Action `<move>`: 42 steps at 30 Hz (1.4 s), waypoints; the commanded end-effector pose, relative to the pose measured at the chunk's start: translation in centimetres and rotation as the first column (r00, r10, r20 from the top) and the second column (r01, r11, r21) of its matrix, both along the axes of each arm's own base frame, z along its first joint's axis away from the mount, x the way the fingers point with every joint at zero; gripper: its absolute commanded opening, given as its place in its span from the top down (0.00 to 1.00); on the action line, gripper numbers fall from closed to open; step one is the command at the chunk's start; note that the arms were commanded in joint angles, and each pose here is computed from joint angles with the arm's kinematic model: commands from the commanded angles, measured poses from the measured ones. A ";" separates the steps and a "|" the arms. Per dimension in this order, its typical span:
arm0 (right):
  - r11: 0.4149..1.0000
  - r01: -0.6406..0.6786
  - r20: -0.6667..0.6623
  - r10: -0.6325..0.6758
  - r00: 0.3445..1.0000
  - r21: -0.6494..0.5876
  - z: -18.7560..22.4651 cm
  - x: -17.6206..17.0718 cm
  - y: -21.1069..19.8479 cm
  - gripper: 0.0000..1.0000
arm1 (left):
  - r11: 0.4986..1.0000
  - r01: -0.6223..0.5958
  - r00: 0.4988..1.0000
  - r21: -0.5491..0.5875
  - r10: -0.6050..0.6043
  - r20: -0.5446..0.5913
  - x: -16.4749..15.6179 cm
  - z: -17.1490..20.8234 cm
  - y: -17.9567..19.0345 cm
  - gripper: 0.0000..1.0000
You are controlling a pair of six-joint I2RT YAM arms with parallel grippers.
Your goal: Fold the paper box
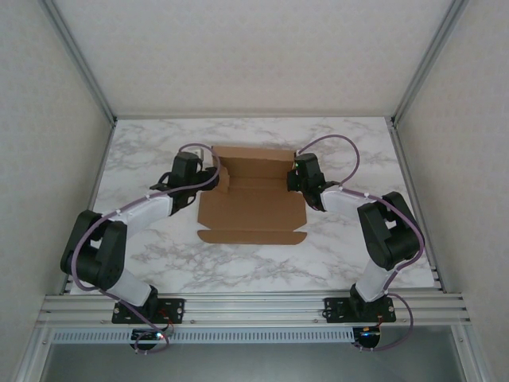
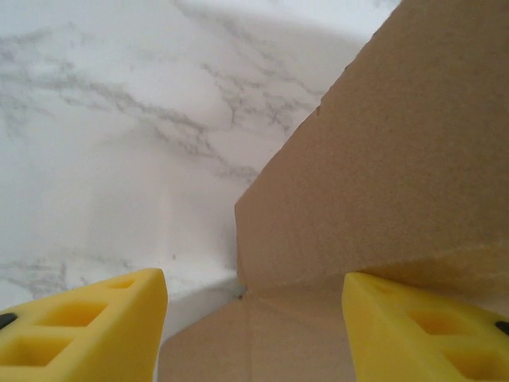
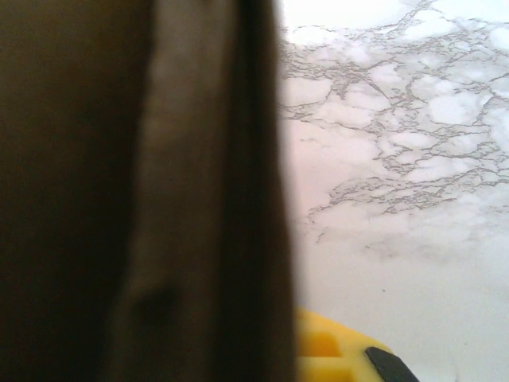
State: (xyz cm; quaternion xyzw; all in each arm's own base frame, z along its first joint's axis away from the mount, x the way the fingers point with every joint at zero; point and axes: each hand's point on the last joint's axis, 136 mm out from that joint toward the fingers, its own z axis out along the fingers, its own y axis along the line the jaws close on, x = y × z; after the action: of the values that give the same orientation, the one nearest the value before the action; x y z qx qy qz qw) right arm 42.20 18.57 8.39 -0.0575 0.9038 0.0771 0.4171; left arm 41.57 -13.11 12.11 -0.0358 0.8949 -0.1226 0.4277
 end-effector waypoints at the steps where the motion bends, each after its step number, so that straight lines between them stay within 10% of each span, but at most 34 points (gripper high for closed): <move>1: 0.998 -0.052 -0.180 0.044 0.983 -0.039 -4.9 -3.4 -0.3 0.99 | 0.998 0.023 0.990 0.052 -0.030 0.141 0.9 1.5 -0.7 0.38; 21: 0.997 -0.064 -0.178 0.055 0.982 -0.041 -4.7 -3.4 -0.3 0.99 | 0.917 0.375 0.895 0.133 -0.396 0.206 -2.0 1.4 -4.5 0.36; 42: 0.996 -0.080 -0.165 0.073 0.984 -0.033 -4.0 -3.7 -0.2 0.99 | 0.956 0.198 0.944 0.218 -0.245 0.219 3.5 0.8 -0.5 0.40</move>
State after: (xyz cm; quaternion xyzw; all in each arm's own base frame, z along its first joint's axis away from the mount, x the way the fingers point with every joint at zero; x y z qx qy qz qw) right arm 42.05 18.79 8.40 -0.0703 0.9026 0.0822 0.4168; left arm 43.55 -14.42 11.83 0.1281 0.8501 -0.1036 0.5002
